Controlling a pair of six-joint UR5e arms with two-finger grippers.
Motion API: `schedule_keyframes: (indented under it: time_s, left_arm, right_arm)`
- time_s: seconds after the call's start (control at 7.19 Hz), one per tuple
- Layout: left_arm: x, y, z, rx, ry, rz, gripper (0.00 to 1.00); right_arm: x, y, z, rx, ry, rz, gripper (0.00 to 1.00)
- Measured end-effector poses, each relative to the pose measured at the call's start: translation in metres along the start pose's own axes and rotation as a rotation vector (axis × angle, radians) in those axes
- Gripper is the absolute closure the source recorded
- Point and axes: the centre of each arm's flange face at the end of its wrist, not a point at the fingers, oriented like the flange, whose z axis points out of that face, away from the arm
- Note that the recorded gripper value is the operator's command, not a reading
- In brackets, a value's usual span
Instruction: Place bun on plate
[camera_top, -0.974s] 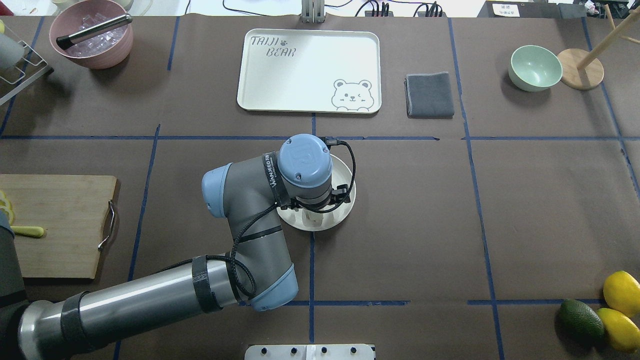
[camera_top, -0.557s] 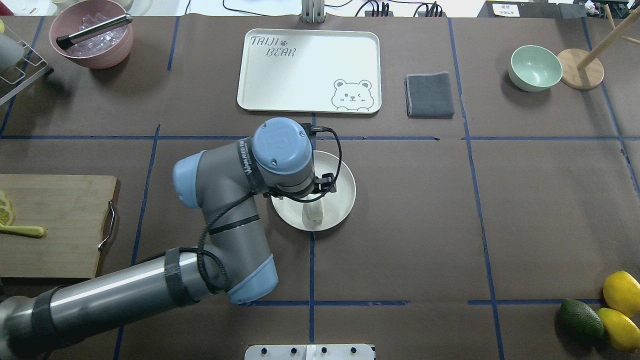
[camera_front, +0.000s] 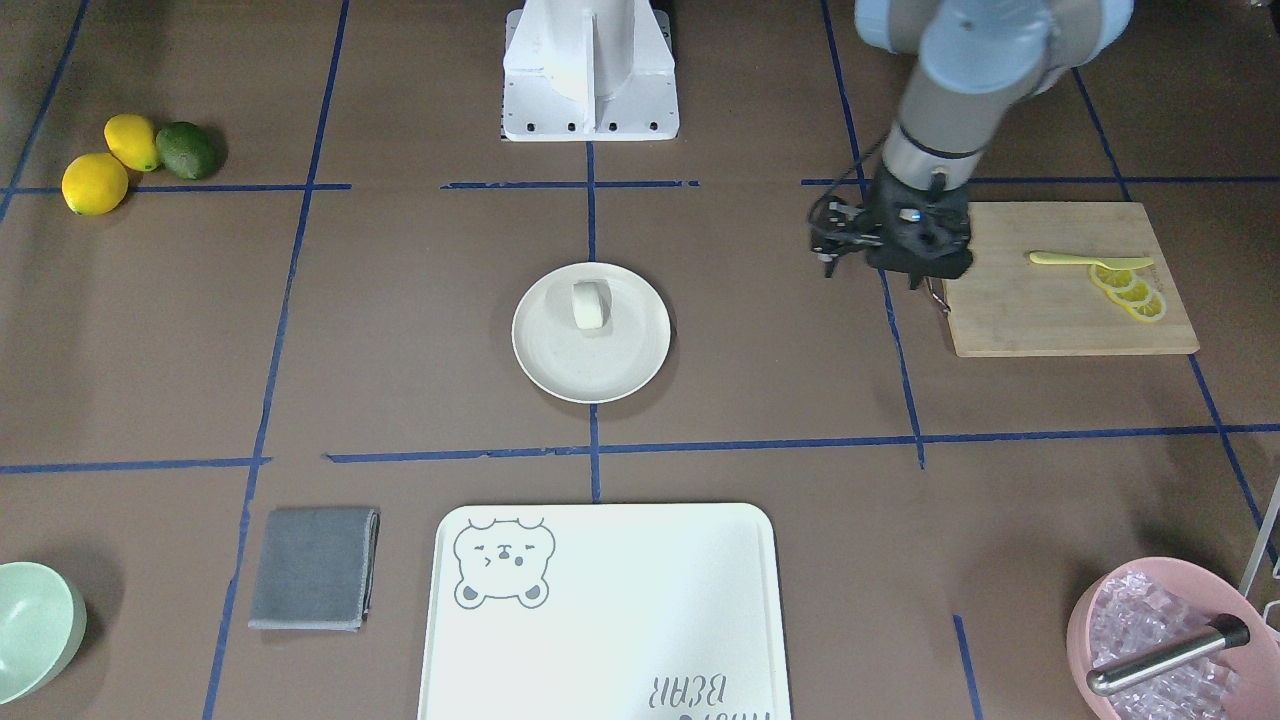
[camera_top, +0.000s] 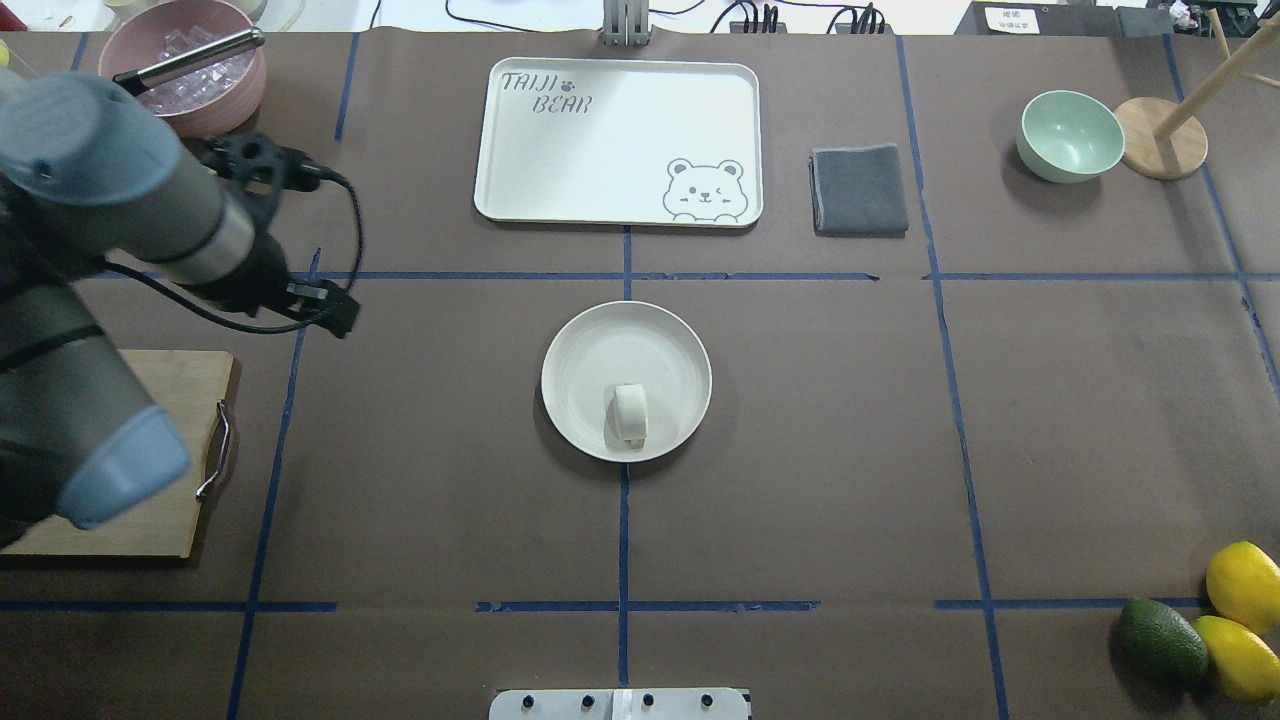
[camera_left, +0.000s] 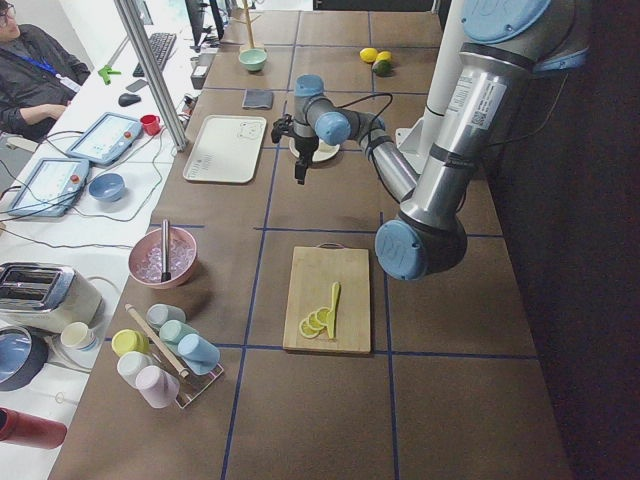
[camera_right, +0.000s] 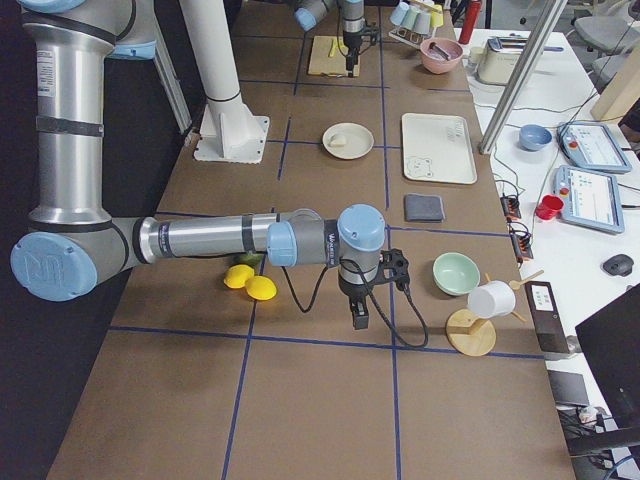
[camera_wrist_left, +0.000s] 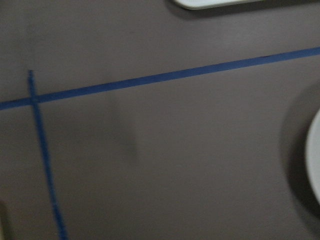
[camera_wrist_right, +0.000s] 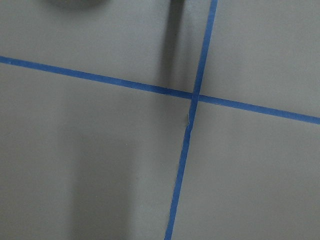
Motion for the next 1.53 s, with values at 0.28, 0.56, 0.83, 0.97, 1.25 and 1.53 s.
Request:
schedule_keyframes:
  time_s: [0.28,0.56,0.83,0.97,1.25,1.53]
  left_arm:
    - [-0.156,0.022,-0.029,-0.028,-0.018,0.065,0.0]
    - [-0.275,0.057,-0.026,-0.075,-0.008,0.077,0.0]
    - [-0.377,0.089,-0.028,-0.079,0.056,-0.027,0.0]
    - [-0.407,0.103,-0.03,-0.071,0.075,-0.061,0.0]
    - [-0.434,0.116,-0.041,-0.042,0.077,-0.076,0.0]
    - [-0.443,0.119,-0.042,-0.039,0.079,-0.096,0.0]
  right_arm:
    - [0.0,0.0,0.0,0.0,0.0,-0.001,0.0]
    - [0.001,0.0,0.001,-0.001,0.0,0.0,0.0]
    - [0.002,0.001,0.002,-0.003,0.002,0.002,0.0]
    - [0.002,0.001,0.002,-0.004,0.002,0.003,0.0]
    - [0.002,0.002,0.002,-0.005,0.002,0.004,0.0]
    - [0.003,0.003,0.003,-0.006,0.001,0.005,0.0]
